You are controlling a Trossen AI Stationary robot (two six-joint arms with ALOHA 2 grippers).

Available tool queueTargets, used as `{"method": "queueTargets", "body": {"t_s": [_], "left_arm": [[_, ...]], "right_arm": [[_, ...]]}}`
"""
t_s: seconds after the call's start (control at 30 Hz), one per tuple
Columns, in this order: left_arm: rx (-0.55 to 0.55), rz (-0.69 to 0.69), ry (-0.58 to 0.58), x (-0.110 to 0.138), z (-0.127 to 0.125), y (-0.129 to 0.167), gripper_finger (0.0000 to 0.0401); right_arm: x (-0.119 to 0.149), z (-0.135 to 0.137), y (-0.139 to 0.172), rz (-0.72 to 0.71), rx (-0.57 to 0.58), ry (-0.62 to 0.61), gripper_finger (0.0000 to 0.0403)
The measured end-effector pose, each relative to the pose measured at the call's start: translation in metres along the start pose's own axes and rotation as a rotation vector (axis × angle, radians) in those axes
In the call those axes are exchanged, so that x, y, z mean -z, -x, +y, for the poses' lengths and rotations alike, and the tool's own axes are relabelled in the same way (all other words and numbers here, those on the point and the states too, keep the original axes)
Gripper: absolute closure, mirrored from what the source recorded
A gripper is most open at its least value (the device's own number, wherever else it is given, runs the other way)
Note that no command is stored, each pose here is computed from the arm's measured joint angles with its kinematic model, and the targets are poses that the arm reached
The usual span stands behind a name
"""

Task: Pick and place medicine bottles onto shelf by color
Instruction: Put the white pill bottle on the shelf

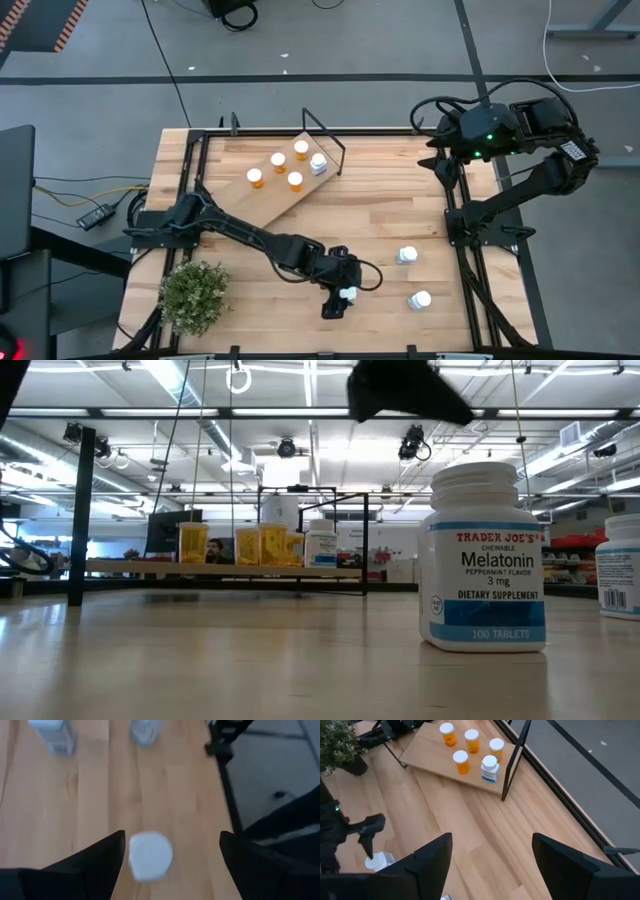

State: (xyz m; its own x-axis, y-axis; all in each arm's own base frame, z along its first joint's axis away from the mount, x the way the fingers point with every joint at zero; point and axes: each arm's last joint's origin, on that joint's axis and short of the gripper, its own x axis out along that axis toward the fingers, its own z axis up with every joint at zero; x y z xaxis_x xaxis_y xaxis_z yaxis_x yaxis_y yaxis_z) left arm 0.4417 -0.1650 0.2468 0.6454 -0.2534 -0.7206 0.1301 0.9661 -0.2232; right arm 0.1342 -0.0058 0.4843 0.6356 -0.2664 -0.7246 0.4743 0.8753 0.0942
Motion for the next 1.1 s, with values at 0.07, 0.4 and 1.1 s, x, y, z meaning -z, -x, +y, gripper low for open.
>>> {"method": "queueTargets", "body": {"t_s": [0.07,0.4,1.1], "left_arm": [[0.006,0.009,-0.014,0.0,0.005,-0.003,0.0066],[0.089,0.07,-0.149,0.009,0.016,-0.027,0.0062],[-0.006,0.152,-0.211,0.028,0.018,-0.052,0.0065]], "right_arm": [[-0.001,0.001,-0.002,0.006,0.002,0.003,0.012],[-0.002,0.003,-0.005,0.013,0.006,0.014,0.012],[-0.002,0.002,-0.005,0.013,0.006,0.003,0.012]]}}
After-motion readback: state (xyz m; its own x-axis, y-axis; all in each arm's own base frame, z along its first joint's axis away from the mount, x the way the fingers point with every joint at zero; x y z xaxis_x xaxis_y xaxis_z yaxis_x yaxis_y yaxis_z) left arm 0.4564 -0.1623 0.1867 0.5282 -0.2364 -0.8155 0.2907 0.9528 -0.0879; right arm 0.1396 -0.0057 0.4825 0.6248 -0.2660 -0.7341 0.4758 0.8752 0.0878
